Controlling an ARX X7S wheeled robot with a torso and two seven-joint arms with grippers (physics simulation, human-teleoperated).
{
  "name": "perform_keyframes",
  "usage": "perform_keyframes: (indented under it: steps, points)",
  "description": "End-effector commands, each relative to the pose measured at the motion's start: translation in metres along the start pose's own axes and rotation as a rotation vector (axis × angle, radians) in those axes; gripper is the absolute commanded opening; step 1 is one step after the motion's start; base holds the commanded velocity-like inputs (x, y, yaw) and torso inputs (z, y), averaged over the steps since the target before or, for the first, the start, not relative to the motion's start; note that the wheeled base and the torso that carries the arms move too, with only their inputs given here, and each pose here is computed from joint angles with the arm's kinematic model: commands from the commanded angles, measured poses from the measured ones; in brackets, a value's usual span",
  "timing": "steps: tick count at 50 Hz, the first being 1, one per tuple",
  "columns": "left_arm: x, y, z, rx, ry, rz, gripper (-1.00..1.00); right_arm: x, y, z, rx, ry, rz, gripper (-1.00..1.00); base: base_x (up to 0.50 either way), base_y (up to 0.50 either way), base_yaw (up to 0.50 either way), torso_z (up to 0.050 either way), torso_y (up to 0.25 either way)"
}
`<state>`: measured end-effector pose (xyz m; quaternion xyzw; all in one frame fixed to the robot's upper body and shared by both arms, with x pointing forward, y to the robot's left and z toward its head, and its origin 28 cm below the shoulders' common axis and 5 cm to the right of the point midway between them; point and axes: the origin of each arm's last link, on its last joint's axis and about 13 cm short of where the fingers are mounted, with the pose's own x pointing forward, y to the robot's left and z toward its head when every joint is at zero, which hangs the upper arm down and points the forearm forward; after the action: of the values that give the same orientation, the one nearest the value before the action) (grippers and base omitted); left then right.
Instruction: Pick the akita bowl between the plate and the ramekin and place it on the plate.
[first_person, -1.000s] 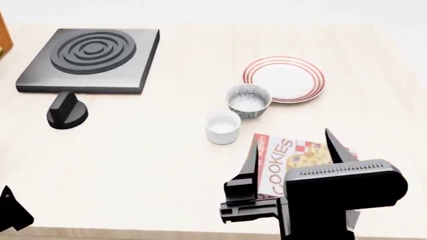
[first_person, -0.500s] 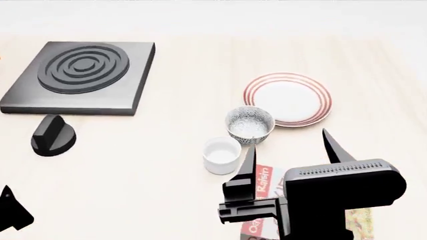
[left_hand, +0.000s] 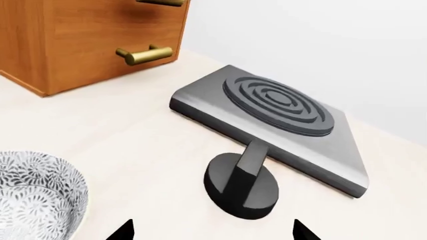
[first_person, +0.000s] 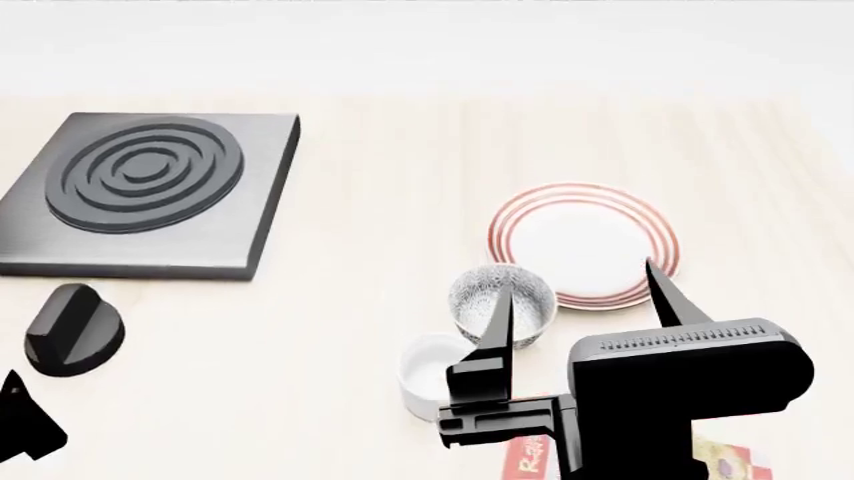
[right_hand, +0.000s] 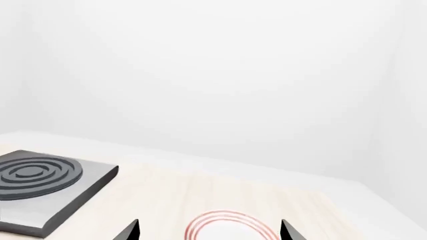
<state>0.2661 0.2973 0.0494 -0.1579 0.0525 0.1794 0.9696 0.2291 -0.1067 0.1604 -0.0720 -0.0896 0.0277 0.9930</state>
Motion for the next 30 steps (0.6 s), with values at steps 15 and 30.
perform_keyframes:
  steps: [15,30]
  points:
    - [-0.0002,0.0001,0.0000,-0.002,0.000,0.000,1.00,0.0001,-0.0007,-0.0007,0.002,0.002,-0.002,1.00,0.26,0.00,0.00,0.000,0.000]
    - [0.0000,0.0002,0.0002,-0.002,-0.001,0.000,1.00,0.0006,0.0000,-0.0012,0.001,0.005,-0.001,1.00,0.26,0.00,0.00,0.000,0.001]
